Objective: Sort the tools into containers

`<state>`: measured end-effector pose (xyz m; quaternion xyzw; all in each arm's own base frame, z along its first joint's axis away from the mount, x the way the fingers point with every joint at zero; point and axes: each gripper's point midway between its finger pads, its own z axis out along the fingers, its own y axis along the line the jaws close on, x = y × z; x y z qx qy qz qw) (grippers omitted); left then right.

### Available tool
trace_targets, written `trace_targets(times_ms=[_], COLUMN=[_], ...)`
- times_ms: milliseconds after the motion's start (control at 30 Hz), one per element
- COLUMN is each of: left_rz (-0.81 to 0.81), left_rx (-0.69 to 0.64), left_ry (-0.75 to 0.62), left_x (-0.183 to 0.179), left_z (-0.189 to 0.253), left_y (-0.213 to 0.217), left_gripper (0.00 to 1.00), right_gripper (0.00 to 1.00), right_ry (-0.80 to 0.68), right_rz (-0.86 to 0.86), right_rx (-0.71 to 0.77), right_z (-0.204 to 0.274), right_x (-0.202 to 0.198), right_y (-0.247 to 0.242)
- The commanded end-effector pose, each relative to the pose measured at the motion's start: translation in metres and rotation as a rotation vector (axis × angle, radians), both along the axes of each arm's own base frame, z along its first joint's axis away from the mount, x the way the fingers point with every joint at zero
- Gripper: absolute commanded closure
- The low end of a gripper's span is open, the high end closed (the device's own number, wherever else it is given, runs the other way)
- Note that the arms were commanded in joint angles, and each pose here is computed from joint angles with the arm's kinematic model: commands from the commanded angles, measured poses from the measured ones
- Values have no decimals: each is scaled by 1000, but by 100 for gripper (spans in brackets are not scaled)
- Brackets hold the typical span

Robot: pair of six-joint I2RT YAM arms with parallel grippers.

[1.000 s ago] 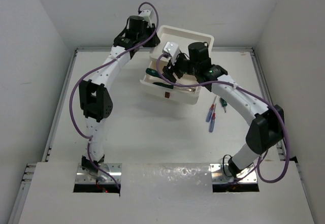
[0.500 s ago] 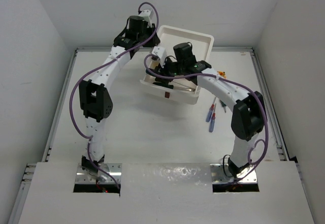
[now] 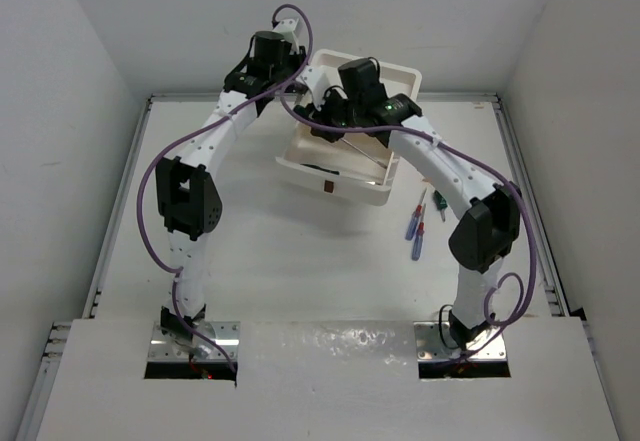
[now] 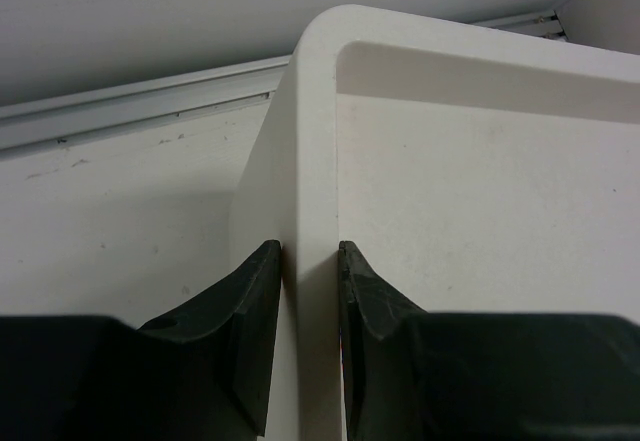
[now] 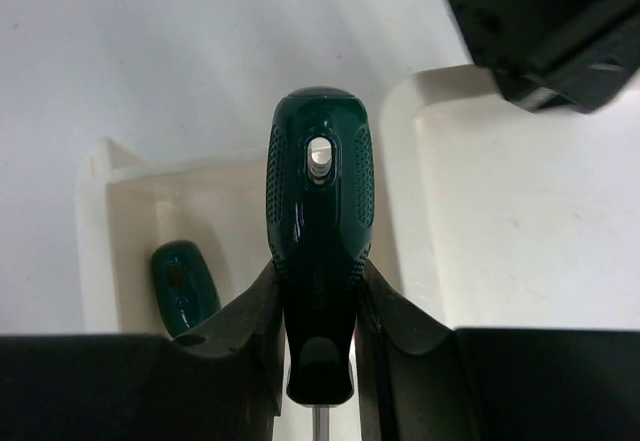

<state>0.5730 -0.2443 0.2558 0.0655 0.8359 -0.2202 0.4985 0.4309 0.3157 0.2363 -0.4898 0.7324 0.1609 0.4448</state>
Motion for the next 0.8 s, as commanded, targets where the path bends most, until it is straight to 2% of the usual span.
trace_targets(times_ms=[0,300,433,600,633,767], left_rz=[9,3,7,10,12,9], left_rx=[38,33,36,42,44,42], left_ry=[128,121,119,115,115,115], left_x=[-12,-11,-11,-12,-11,-11], left_z=[-42,-40,-41,-40,-41,-41], left_y=[0,-2,-3,-1,0,-2], left_gripper=[92,92,92,92,92,92], right_gripper=[100,100,92,88,86,62], right_ry=[117,133,139,169,163,177], right_rz=[-119,-209,-241,-333,-361,-404], right_rx=[-70,-63,-71,-91,-89,-53], right_z=[-17,-31,-36,-49,-49,-50], right_x=[-11,-22,-15,-7,-4,-2], right_y=[-23,-37,-36,-42,-45,-44])
